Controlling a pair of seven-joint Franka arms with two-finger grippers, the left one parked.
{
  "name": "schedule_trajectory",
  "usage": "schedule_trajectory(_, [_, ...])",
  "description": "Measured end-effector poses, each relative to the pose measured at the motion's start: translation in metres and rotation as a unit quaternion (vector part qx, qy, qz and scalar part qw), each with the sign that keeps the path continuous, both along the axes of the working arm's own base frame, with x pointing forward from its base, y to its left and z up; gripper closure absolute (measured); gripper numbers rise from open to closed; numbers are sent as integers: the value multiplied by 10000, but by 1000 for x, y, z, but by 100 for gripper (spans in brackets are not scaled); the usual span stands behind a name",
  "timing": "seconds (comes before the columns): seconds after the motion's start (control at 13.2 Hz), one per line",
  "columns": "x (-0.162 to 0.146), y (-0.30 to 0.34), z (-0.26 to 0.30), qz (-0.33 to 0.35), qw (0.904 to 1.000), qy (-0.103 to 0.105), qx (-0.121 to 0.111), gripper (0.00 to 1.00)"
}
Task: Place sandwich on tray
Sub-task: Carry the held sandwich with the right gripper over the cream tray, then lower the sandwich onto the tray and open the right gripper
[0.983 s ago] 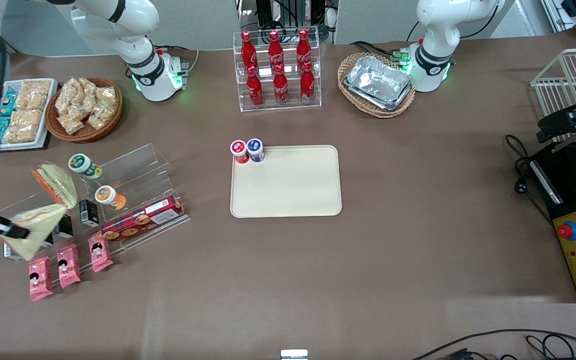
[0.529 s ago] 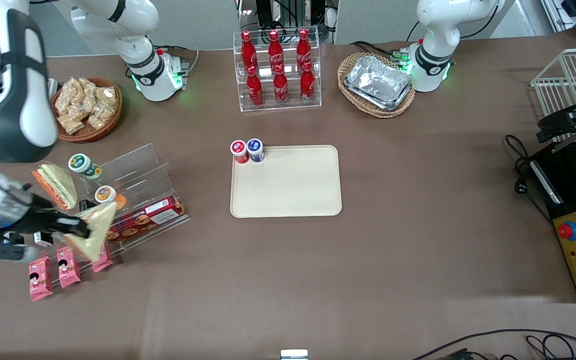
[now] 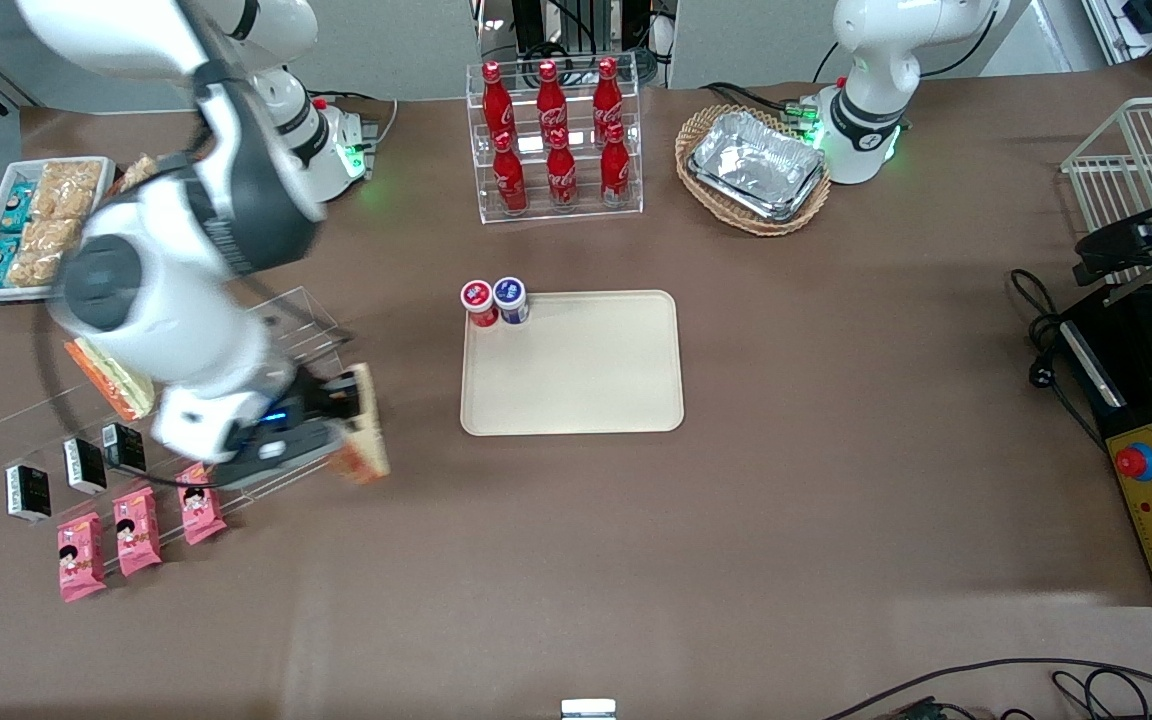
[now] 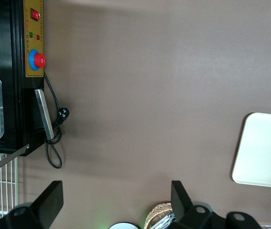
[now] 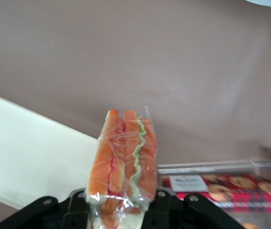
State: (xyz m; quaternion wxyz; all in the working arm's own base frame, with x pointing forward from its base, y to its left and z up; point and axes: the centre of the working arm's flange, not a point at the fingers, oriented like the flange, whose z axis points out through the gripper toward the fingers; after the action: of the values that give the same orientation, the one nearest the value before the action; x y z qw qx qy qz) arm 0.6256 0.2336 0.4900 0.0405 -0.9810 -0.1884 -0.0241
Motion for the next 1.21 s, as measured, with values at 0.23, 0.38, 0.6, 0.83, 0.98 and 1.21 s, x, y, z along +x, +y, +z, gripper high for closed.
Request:
schedule_trajectory(0.23, [-24, 84, -27, 790, 9968, -72, 6, 62])
schedule_trajectory(0.38, [-39, 129, -47, 1475, 9889, -178, 14, 62])
schedule_trajectory(0.6, [-55, 178, -85, 2777, 9600, -355, 6, 62])
schedule_trajectory(0.83, [-66, 205, -114, 3631, 9307, -432, -17, 62])
schedule_trajectory(0.98, [-72, 217, -131, 4010, 9149, -441, -139, 62])
schedule_trajectory(1.21, [-80, 236, -159, 4521, 8891, -584, -401, 62])
